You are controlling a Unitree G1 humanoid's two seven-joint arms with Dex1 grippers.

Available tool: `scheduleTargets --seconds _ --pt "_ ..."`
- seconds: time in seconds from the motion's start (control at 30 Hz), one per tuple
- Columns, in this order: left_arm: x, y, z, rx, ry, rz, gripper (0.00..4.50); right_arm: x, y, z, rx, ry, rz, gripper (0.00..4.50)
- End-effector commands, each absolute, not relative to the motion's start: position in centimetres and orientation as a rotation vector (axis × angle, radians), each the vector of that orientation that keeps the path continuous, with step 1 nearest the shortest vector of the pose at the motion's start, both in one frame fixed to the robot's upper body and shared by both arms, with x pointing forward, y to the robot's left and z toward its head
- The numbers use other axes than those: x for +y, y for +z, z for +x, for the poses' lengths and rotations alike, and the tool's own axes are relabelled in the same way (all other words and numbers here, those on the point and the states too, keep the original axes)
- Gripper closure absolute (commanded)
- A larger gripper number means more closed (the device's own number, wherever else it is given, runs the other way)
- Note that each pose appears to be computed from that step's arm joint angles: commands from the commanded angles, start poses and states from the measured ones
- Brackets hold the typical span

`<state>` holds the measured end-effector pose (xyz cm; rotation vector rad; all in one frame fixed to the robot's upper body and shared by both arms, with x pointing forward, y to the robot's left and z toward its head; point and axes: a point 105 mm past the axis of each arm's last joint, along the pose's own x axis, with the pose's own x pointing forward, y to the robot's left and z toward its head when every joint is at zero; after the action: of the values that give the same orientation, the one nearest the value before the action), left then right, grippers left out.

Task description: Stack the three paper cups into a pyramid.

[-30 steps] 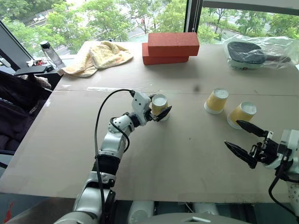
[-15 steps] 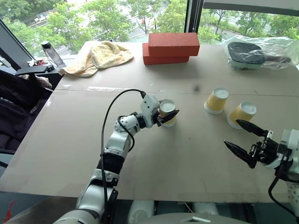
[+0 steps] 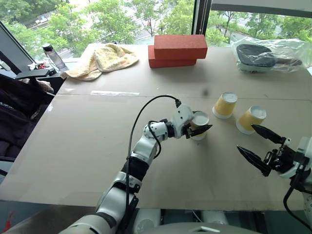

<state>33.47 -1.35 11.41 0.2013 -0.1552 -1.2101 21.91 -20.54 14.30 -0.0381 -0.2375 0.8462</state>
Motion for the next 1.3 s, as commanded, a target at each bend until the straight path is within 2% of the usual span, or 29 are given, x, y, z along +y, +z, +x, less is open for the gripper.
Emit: scheduleTargets --seconds 0.03,0.07,0.33,0.4,0.47,0.63,0.83,1.07,1.3 --pt "-1.5 11.9 33.2 -0.187 -1.218 0.207 0.22 -20.4 15.5 21.7 -0.285 0.846 -0.068 0.00" --pt "-1.5 12.4 33.1 -0.203 -1.218 0.198 0.10 -20.4 15.5 21.7 -0.282 0.850 -0.069 0.00" --pt "0.0 19.2 33.2 -0.373 -1.179 0.120 0.10 -21.1 15.2 22.5 -0.278 0.825 -0.073 0.00" --pt "1.5 21.9 33.3 -0.401 -1.154 0.127 0.10 -23.1 15.6 24.1 -0.325 0.680 -0.133 0.00" --pt "3.0 23.3 32.9 -0.352 -1.170 0.153 0.10 -24.9 16.5 25.5 -0.372 0.551 -0.179 0.00" --pt "6.8 23.4 31.3 -0.154 -1.242 0.296 0.10 -27.3 15.7 27.9 -0.304 0.384 -0.184 0.00" --pt "10.2 21.4 28.4 0.071 -1.323 0.405 0.10 -26.7 14.3 29.7 -0.224 0.383 -0.123 0.00" --pt "11.0 21.2 26.8 0.092 -1.321 0.393 0.10 -27.0 13.4 31.3 -0.177 0.354 -0.058 0.00" --pt "10.9 21.8 26.5 0.070 -1.309 0.388 0.10 -26.8 13.3 31.8 -0.162 0.377 -0.029 0.00"
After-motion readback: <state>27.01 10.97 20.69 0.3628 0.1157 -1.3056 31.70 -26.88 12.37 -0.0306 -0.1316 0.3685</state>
